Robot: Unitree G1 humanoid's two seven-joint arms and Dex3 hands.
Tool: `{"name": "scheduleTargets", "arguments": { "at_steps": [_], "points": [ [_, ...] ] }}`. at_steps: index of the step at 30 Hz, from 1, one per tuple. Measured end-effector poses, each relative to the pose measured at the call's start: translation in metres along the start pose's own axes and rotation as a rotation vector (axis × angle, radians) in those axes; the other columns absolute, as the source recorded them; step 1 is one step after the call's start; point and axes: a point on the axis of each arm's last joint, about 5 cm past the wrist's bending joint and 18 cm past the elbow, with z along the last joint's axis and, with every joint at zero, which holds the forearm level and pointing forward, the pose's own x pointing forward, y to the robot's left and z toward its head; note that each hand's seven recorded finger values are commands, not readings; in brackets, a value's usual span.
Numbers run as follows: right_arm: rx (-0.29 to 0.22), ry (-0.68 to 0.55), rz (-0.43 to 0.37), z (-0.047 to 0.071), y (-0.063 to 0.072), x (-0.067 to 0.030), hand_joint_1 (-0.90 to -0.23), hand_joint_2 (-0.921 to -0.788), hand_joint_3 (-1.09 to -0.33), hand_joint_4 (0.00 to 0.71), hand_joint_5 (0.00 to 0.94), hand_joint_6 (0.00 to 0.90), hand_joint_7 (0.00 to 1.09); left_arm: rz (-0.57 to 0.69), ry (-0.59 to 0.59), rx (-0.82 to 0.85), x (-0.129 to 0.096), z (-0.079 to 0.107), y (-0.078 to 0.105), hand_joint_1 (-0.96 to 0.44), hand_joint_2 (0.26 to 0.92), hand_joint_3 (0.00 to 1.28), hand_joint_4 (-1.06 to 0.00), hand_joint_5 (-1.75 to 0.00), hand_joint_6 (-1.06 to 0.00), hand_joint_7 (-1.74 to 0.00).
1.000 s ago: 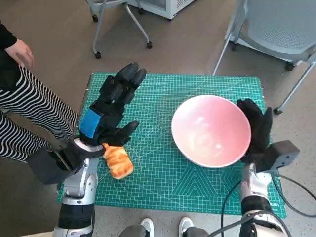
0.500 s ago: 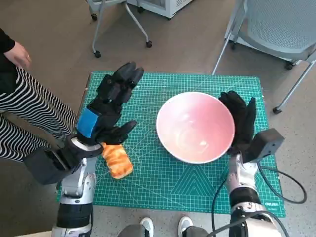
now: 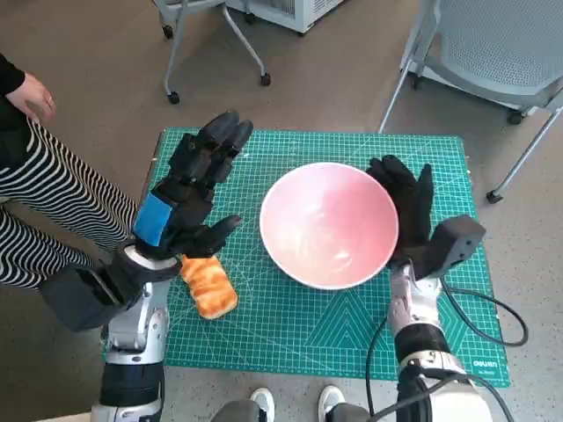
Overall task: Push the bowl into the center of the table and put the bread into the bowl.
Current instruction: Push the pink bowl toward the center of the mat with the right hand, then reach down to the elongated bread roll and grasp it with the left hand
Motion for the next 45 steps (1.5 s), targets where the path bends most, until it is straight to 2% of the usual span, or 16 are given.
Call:
{"name": "scheduleTargets", "arguments": {
  "at_steps": [11, 18, 23, 28, 31, 38, 41, 45],
  "points": [
    [0.009, 0.011, 0.016, 0.000, 0.004, 0.0016, -0.576, -0.921, -0.943, 0.176, 0.000, 0.099, 0.40, 0.006, 0.009, -0.002, -0.003, -0.001, 0.000, -0.47, 0.921, 0.35, -0.05, -0.22, 0.00, -0.46],
    [-0.018, -0.007, 0.018, 0.006, -0.004, 0.0029, -0.567, -0.921, -0.945, 0.169, 0.000, 0.096, 0.40, 0.014, 0.011, -0.001, -0.003, -0.002, 0.000, -0.47, 0.921, 0.35, -0.06, -0.21, 0.00, -0.46],
    [-0.077, -0.054, 0.016, 0.016, -0.013, 0.0059, -0.594, -0.921, -0.915, 0.167, 0.001, 0.099, 0.40, 0.020, 0.020, -0.005, -0.004, -0.004, 0.000, -0.48, 0.921, 0.35, -0.06, -0.21, 0.00, -0.46],
    [-0.122, -0.124, 0.014, 0.027, -0.015, 0.0093, -0.619, -0.921, -0.890, 0.168, 0.001, 0.101, 0.41, 0.021, 0.020, -0.008, -0.004, -0.005, -0.001, -0.48, 0.921, 0.35, -0.06, -0.20, 0.00, -0.46],
    [-0.150, -0.175, 0.023, 0.032, -0.014, 0.0094, -0.679, -0.921, -0.830, 0.160, 0.001, 0.093, 0.44, 0.020, 0.019, -0.011, -0.003, -0.005, -0.002, -0.49, 0.921, 0.35, -0.06, -0.20, 0.00, -0.46],
    [-0.237, -0.400, 0.108, 0.056, -0.008, 0.0097, -0.693, -0.921, -0.795, 0.156, 0.001, 0.077, 0.49, 0.019, 0.019, -0.020, -0.001, -0.007, -0.003, -0.50, 0.921, 0.35, -0.07, -0.19, 0.00, -0.46],
    [-0.250, -0.442, 0.136, 0.062, -0.006, 0.0089, -0.702, -0.921, -0.782, 0.157, 0.001, 0.055, 0.52, 0.013, 0.012, -0.020, 0.001, -0.006, -0.003, -0.50, 0.921, 0.35, -0.07, -0.19, 0.00, -0.46],
    [-0.254, -0.523, 0.228, 0.070, 0.004, 0.0026, -0.711, -0.921, -0.766, 0.159, 0.001, 0.031, 0.57, -0.004, 0.004, -0.010, 0.005, -0.004, -0.001, -0.51, 0.921, 0.34, -0.07, -0.19, 0.00, -0.47]
  ]
}}
